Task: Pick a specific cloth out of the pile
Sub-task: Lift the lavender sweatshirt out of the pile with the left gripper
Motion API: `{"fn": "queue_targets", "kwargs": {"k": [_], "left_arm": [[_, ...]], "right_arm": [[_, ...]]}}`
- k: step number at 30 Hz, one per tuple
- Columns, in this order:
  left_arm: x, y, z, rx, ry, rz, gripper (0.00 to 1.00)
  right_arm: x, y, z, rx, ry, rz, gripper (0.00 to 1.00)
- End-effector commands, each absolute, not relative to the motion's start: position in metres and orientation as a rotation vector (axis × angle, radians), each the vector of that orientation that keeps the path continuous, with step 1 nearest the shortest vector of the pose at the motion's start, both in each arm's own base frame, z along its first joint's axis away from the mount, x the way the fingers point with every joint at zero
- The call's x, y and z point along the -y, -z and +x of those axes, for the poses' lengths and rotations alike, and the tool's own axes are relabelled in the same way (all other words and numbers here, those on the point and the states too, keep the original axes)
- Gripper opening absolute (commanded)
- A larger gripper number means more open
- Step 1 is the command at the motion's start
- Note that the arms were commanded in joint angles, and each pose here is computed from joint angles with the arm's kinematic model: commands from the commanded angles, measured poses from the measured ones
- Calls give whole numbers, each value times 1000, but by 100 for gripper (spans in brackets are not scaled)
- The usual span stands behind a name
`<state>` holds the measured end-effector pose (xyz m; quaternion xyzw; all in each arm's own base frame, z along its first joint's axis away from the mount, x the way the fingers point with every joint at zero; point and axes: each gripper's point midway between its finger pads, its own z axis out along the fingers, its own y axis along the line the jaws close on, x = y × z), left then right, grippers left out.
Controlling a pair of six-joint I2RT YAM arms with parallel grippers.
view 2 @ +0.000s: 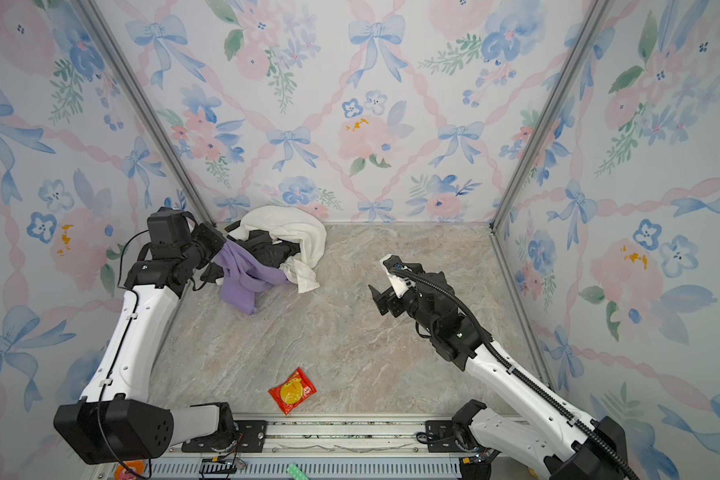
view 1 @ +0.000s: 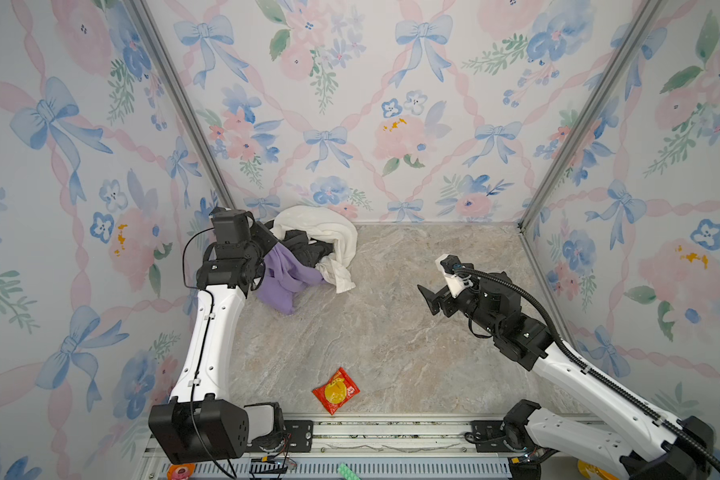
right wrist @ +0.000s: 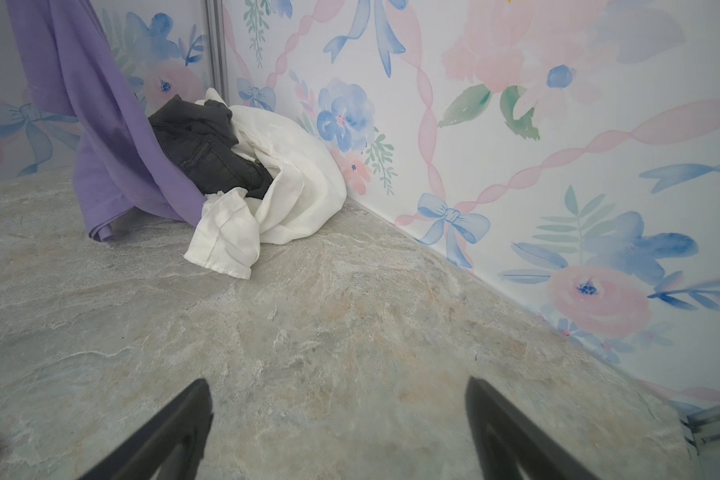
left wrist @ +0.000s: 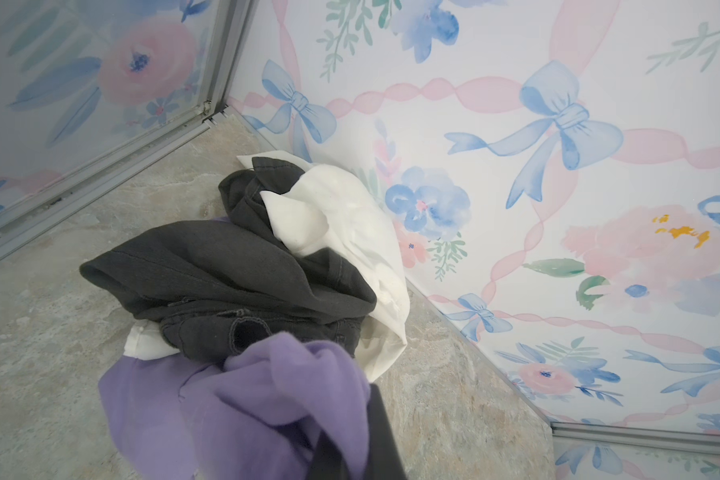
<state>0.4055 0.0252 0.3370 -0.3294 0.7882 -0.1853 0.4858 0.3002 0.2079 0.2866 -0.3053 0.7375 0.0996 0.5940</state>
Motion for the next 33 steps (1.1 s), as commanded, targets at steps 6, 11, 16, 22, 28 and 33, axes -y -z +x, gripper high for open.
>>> {"fn": "queue_targets", "kwargs": {"k": [6, 11, 16, 22, 28, 33], "left_arm": [[-9, -401, 421, -1812, 565, -670, 0], [-3, -430, 425, -1761, 602, -622, 0], [0, -456, 427, -1708, 634, -594, 0], [3, -482, 428, -1655, 657, -560, 0], [6, -513, 427, -1590, 683, -518, 0], [7, -542, 426, -1528, 681, -463, 0]], "right_arm": [[-214, -288, 300, -1697, -248, -719, 97], [-216, -291, 301, -1693, -251, -720, 97], [-218, -290, 302, -1697, -250, -729, 97], [-219, -289, 302, -1702, -257, -731, 97], [-219, -290, 302, -1698, -253, -732, 97], [-219, -291, 303, -1695, -251, -734, 97]]}}
